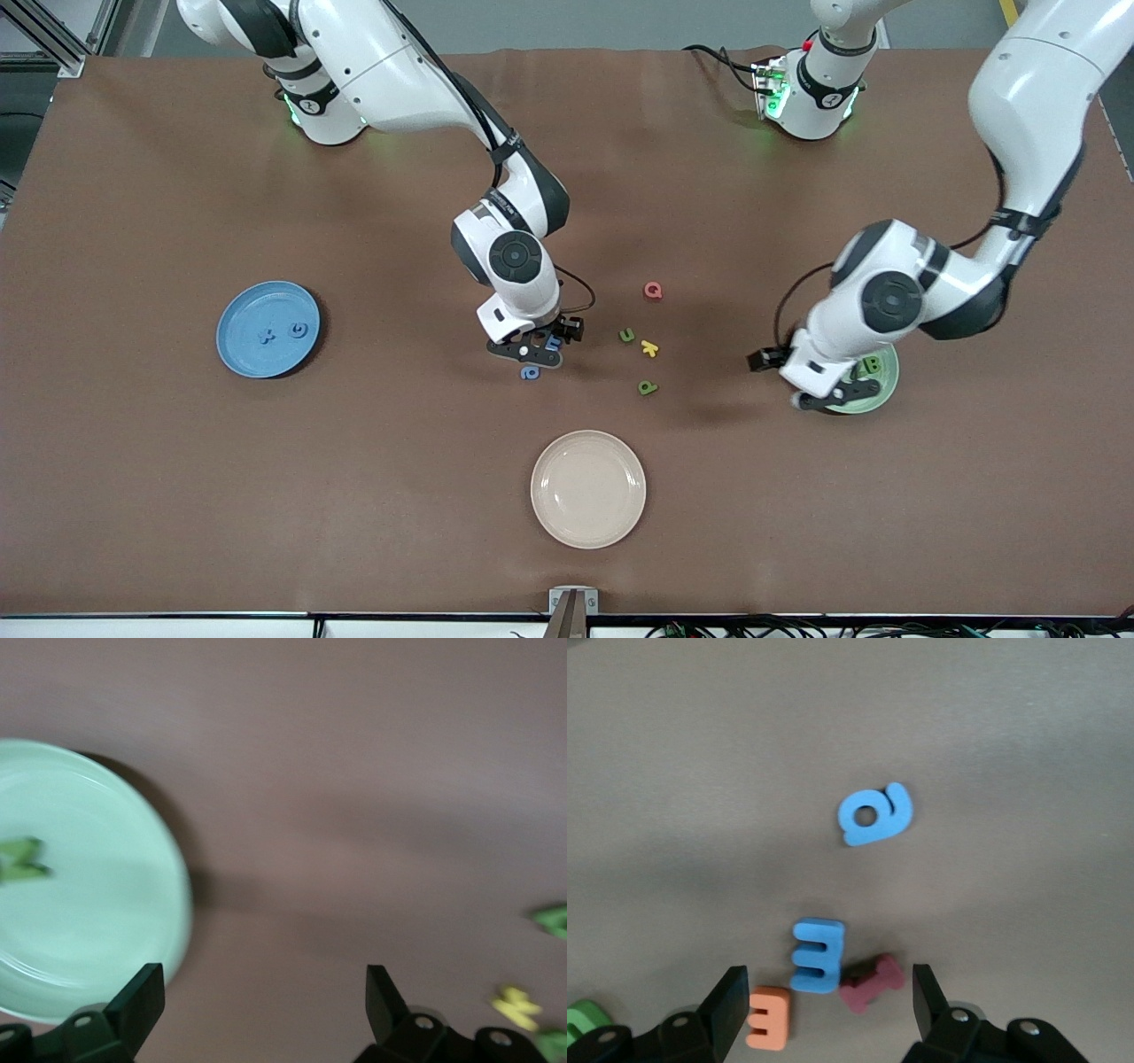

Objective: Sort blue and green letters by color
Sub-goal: 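Reach the left gripper to the green d while the right gripper reaches the blue E, then grasp the green d with the left gripper while the right gripper grasps the E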

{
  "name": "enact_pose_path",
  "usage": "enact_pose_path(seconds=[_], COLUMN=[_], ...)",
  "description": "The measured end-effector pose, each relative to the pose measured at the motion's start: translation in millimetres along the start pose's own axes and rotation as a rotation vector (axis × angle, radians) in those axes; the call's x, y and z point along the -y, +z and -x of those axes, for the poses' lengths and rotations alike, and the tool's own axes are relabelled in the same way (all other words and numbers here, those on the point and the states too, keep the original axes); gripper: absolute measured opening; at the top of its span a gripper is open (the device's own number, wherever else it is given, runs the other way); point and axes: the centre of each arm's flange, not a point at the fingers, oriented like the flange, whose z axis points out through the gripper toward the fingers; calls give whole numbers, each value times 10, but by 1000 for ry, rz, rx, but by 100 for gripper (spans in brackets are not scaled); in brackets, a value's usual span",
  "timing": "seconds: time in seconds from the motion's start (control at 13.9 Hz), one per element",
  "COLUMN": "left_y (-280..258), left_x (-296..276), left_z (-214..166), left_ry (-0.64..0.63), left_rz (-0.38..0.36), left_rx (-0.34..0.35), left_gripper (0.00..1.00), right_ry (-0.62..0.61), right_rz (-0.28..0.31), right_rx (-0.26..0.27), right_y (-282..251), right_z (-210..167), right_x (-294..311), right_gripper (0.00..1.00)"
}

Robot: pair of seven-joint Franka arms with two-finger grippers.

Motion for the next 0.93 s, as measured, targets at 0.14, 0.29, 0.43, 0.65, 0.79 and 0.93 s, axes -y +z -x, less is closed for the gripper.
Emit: enact_pose_path(seconds=[0.14, 0.29, 0.43, 0.65, 0.79, 0.93], left_y=[-44, 34, 189, 509, 638, 677], left_x=[-488, -839, -1034, -1175, -1236, -1359], left_z=[228, 410, 486, 472, 364, 225], left_ry=[-5, 6, 26, 4, -89, -186], left_rz=[4, -6, 1, 26, 42, 73], left_rx=[-14, -22, -36, -39, -38, -40], left_gripper=[100, 100, 100, 97, 90, 85], right_ry=[4, 10, 12, 14, 17, 17], right_rz=[-6, -10, -16, -19, -18, -17], right_rx=[-5, -11, -17, -23, -25, -26], right_y=[31, 81, 133, 202, 217, 217], right_z=[-14, -44, -83, -116, -118, -120], right_x=[59, 109, 162, 196, 198, 197], right_gripper=[81, 80, 78, 76, 74, 72])
